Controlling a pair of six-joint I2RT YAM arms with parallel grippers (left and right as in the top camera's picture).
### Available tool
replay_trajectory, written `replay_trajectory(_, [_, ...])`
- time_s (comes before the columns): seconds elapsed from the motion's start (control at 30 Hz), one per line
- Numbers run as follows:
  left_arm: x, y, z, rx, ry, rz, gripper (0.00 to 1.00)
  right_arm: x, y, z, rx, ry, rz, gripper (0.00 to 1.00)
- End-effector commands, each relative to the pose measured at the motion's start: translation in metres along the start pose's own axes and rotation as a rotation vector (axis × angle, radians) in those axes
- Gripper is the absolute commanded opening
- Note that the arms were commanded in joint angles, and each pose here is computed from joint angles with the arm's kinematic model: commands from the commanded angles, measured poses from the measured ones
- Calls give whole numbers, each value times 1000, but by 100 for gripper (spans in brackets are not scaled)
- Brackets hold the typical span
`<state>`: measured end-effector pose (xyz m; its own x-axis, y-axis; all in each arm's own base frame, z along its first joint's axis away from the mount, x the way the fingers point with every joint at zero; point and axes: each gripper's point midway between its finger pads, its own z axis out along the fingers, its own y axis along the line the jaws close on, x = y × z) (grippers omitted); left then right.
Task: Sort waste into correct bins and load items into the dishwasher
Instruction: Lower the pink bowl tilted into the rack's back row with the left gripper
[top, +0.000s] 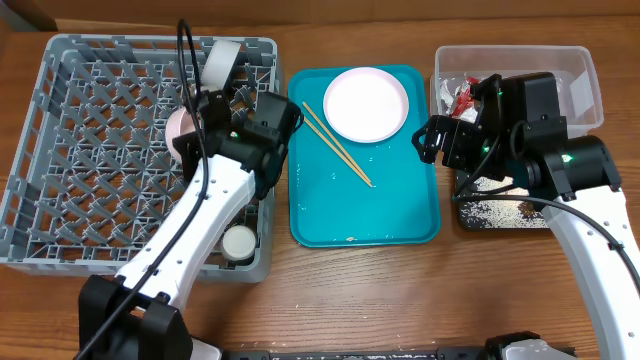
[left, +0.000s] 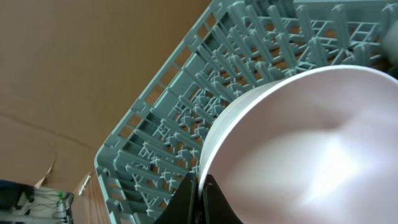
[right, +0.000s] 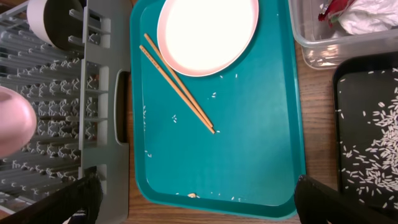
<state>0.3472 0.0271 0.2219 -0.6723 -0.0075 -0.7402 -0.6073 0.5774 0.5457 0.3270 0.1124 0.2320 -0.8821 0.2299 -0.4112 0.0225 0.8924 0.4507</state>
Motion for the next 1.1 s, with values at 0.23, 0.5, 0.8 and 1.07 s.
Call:
replay_trajectory(0.23, [-34, 18, -4, -133, -164, -65, 4, -2, -1, -1, 8, -10, -4, 100])
replay_trajectory(0.5, [-54, 7, -3, -260, -228, 114, 4, -2, -1, -1, 8, -10, -4, 100])
replay_trajectory(0.8, [-50, -2, 0, -251, -217, 164, 4, -2, -1, -1, 8, -9, -4, 100])
replay_trajectory(1.07, [-52, -11, -15, -235, -252, 191, 4, -2, -1, -1, 8, -10, -4, 100])
